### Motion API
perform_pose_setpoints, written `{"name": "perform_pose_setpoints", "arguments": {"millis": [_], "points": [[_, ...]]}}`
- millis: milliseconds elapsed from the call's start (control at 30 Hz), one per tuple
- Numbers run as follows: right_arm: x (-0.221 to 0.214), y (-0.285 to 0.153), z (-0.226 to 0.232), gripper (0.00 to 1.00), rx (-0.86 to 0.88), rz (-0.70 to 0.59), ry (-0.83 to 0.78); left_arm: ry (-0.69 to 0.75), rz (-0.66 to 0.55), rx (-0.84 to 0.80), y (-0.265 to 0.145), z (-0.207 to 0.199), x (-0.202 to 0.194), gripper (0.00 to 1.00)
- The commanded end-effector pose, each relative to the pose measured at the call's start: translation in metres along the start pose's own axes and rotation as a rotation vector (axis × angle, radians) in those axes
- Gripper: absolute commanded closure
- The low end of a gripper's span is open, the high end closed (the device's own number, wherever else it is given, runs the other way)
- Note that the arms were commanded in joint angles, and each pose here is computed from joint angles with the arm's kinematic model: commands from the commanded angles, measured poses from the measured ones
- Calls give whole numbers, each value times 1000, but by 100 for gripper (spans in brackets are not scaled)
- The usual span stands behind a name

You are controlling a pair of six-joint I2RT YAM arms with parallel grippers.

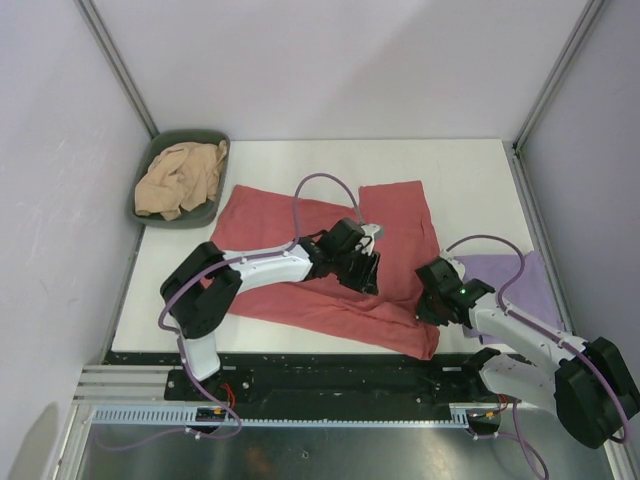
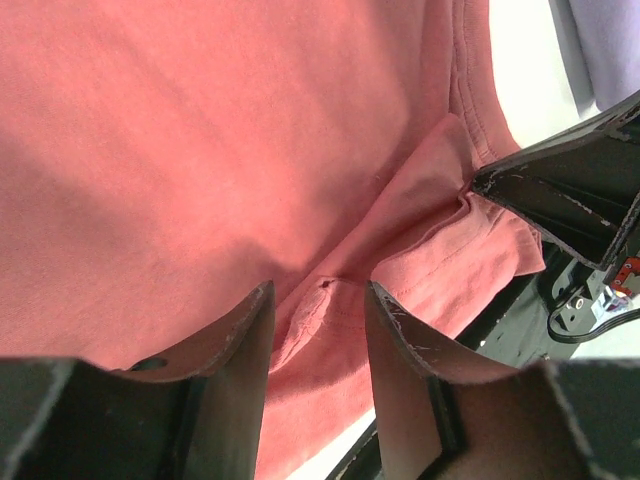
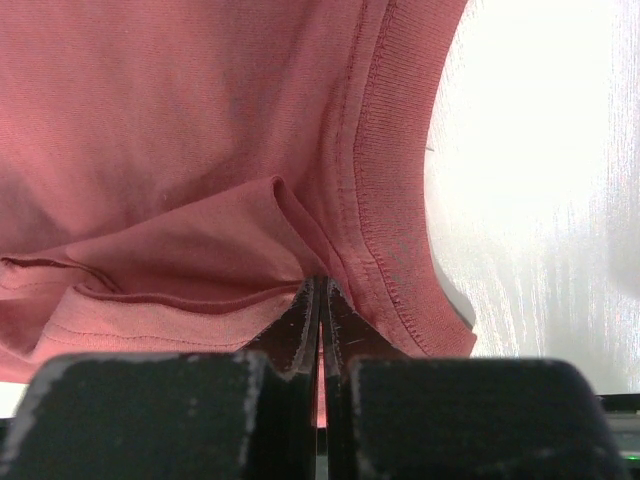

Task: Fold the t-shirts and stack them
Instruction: Fold the flattened tshirt in 1/3 of the way

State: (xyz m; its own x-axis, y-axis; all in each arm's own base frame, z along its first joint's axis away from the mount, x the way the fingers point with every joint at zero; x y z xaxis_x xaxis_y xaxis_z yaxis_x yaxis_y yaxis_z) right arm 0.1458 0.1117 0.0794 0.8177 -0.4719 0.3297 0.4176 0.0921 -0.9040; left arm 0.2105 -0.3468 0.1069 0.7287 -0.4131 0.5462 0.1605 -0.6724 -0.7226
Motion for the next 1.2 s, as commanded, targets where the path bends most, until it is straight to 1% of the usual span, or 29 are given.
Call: {"name": "perform_pose_setpoints", "arguments": {"millis": [0,300,533,633,700,800,833,933,1167], "points": [[0,1,0,100,2,-14,11,9,-11,-55,2,-8,8,55],[0,2,1,100,7,-11,12,2,41,-66,11,-6,-7,56],[0,1,2,100,16,-12,15,-1,57,-60,17,-5,-11,60],[0,1,3,100,19,-12,16,-2,55,-50,18,-3,-10,67],[0,0,3,100,23,-13,16,0,50,-43,18,-2,-9,76],[2,-1,5,100,31,-18,15,9,35,-31,17,-2,-5,93],[3,-2,6,100,35,-24,16,11,24,-19,16,-1,-3,96],[11,-6,11,100,44,-56,15,12,-21,24,9,2,7,100],[51,-19,42,100,65,-179,-12,-37,-133,150,-10,23,31,100]]}}
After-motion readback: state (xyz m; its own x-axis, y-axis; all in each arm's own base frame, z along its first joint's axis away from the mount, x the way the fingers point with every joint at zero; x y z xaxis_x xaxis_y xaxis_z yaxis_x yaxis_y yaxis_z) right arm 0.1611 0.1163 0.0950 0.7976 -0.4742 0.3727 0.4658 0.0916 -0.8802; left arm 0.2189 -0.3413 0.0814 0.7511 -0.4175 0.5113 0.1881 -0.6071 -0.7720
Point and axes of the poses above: each gripper's point midway between its finger pads, its own y axis out along the fingers, its own z axis along the line the jaws close on, x = y × z, the point moved 6 cm from there along -y, back along the fingers, and after that the axes turned 7 degrees about y, right-handed, at the moved point
